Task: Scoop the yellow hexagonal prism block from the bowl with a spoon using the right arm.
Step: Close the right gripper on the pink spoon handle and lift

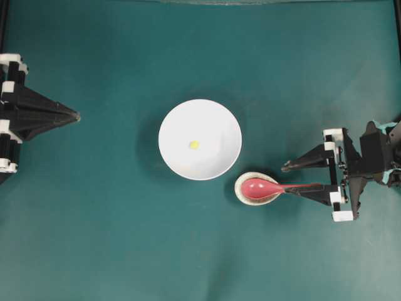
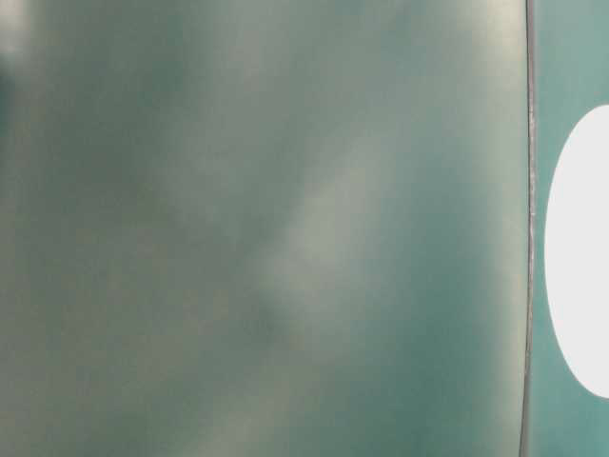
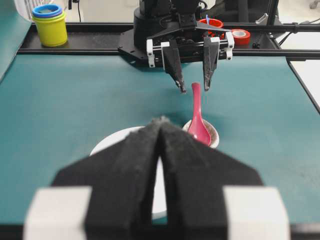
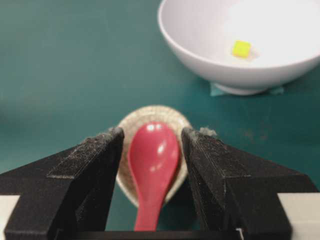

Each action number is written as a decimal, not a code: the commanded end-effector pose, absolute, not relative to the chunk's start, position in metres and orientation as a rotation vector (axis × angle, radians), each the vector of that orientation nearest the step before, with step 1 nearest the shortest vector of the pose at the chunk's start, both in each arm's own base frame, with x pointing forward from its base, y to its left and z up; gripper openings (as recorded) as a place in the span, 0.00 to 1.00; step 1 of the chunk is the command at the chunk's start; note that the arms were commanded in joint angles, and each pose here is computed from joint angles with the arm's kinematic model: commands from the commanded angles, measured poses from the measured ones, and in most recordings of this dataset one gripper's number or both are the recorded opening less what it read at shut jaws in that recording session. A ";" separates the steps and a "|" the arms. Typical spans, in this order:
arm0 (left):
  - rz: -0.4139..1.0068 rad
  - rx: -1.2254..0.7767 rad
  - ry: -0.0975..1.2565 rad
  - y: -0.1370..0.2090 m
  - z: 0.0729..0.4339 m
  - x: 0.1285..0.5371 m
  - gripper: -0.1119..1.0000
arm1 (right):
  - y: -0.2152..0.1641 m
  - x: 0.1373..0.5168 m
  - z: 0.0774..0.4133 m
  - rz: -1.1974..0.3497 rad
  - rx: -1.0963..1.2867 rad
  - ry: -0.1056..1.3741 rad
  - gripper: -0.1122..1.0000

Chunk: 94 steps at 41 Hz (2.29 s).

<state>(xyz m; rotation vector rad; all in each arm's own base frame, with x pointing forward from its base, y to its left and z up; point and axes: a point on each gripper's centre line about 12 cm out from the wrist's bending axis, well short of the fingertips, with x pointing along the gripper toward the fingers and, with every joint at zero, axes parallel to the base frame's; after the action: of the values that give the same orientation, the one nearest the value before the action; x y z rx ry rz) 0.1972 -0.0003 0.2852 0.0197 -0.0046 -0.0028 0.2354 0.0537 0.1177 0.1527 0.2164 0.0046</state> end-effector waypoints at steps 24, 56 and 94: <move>-0.005 0.024 -0.006 -0.001 0.290 0.198 0.09 | 0.062 0.235 0.092 0.010 0.168 0.284 0.60; -0.003 0.027 -0.002 0.000 0.289 0.198 0.09 | 0.062 0.230 0.082 0.008 0.175 0.331 0.56; -0.005 0.029 -0.002 -0.001 0.289 0.198 0.09 | 0.062 0.230 0.090 0.012 0.180 0.300 0.31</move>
<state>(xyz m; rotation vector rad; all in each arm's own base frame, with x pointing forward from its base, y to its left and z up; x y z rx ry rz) 0.1964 -0.0003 0.2832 0.0227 0.0153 -0.0029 0.2282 0.0606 0.0807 0.1714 0.3410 0.0034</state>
